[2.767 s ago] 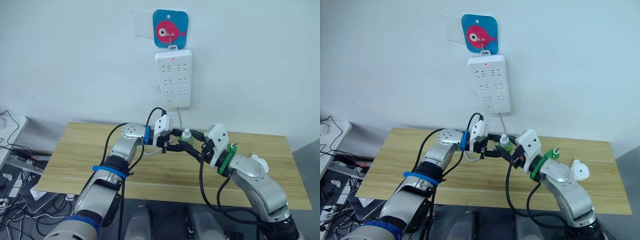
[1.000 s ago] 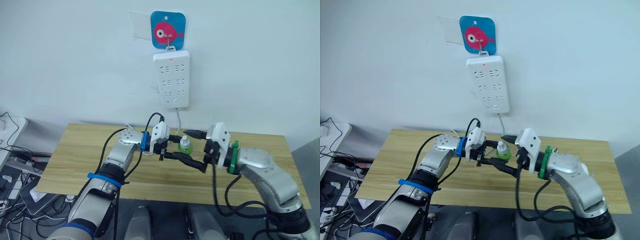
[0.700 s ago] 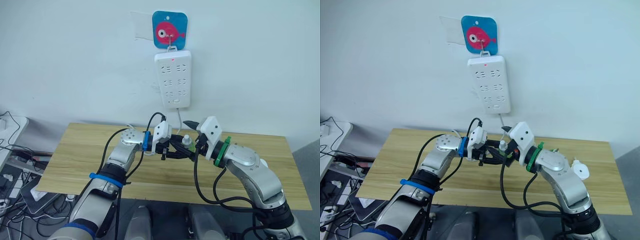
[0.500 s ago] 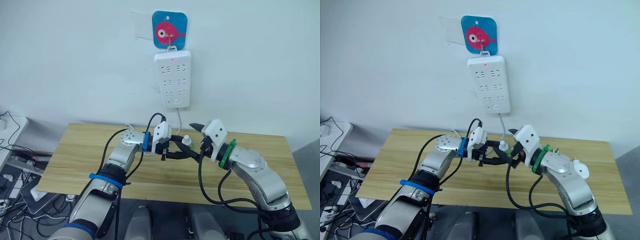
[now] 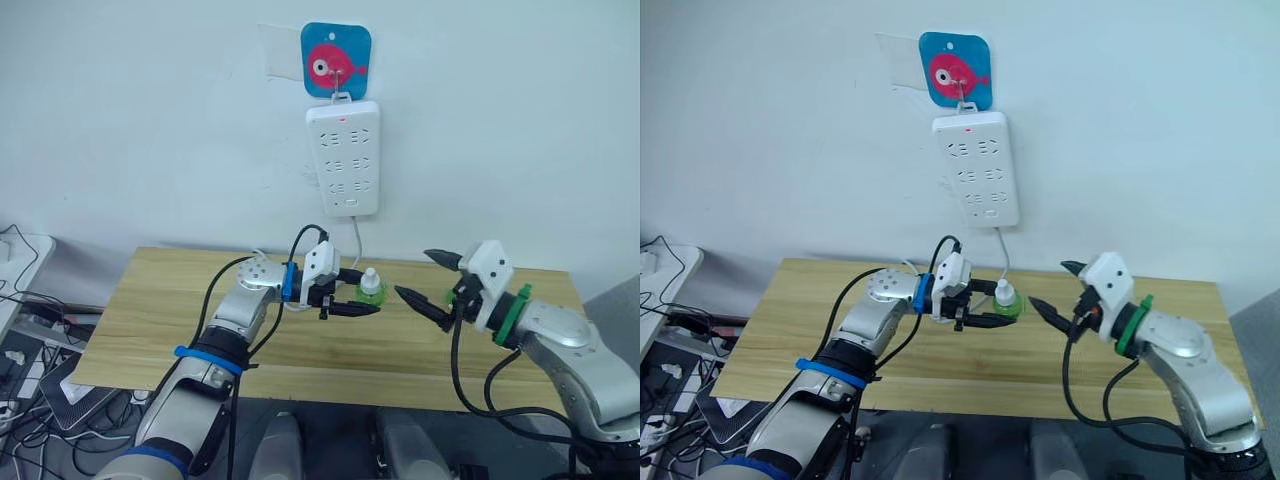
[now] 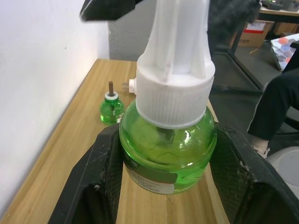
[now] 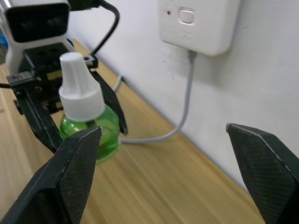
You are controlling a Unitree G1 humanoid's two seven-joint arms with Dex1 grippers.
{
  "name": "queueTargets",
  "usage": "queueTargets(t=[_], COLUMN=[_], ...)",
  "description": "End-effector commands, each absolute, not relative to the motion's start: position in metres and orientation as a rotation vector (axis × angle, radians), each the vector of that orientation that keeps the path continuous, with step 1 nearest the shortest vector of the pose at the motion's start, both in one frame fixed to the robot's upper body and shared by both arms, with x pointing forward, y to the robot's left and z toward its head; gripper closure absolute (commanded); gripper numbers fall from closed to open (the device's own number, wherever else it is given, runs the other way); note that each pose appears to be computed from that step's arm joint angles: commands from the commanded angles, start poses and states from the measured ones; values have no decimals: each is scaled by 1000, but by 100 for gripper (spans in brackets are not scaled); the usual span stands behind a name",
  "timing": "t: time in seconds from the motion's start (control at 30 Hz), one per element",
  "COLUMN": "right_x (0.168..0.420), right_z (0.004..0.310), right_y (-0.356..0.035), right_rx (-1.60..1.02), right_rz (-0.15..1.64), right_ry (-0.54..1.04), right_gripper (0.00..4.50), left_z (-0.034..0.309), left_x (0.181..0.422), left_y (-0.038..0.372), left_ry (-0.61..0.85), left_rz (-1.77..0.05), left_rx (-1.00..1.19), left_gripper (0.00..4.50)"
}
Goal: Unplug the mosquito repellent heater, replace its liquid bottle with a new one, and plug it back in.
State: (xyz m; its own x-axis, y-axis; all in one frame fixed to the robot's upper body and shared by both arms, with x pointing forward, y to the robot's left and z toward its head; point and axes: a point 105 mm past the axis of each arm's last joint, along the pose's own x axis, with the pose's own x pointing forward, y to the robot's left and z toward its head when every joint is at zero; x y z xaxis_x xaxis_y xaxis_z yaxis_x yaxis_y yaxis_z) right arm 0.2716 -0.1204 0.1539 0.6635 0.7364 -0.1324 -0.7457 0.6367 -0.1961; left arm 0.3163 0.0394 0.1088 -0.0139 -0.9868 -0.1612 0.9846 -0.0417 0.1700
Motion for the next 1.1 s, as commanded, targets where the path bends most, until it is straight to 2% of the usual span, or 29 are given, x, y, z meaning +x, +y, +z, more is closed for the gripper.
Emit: queueTargets(t=[0.03,0.13,0.3,0.57,0.77,0.9,1.1], right_x=[259,256,273,287,274,248,248], right_z=[168,165,160,155,157,159,173], right_y=[-100,-79,-64,-75,-99,-93,-77], right_rx=[-207,-191,-204,-272,-250,-179,-76], right_rz=[945,1001,976,895,885,1004,1025], right_ry=[-31,-39,-59,-59,-24,43,24], right_gripper=[4,4,4,4,4,4,4], left_z=[119,120,119,117,120,120,119], left_x=[316,316,314,310,314,315,317], left_y=[39,37,36,37,38,39,38], left_ry=[-65,-72,-74,-68,-82,-83,-83], left_rz=[-1598,-1605,-1616,-1639,-1621,-1617,-1619], left_rx=[279,292,296,309,304,308,313], left_gripper=[224,224,224,224,224,224,224])
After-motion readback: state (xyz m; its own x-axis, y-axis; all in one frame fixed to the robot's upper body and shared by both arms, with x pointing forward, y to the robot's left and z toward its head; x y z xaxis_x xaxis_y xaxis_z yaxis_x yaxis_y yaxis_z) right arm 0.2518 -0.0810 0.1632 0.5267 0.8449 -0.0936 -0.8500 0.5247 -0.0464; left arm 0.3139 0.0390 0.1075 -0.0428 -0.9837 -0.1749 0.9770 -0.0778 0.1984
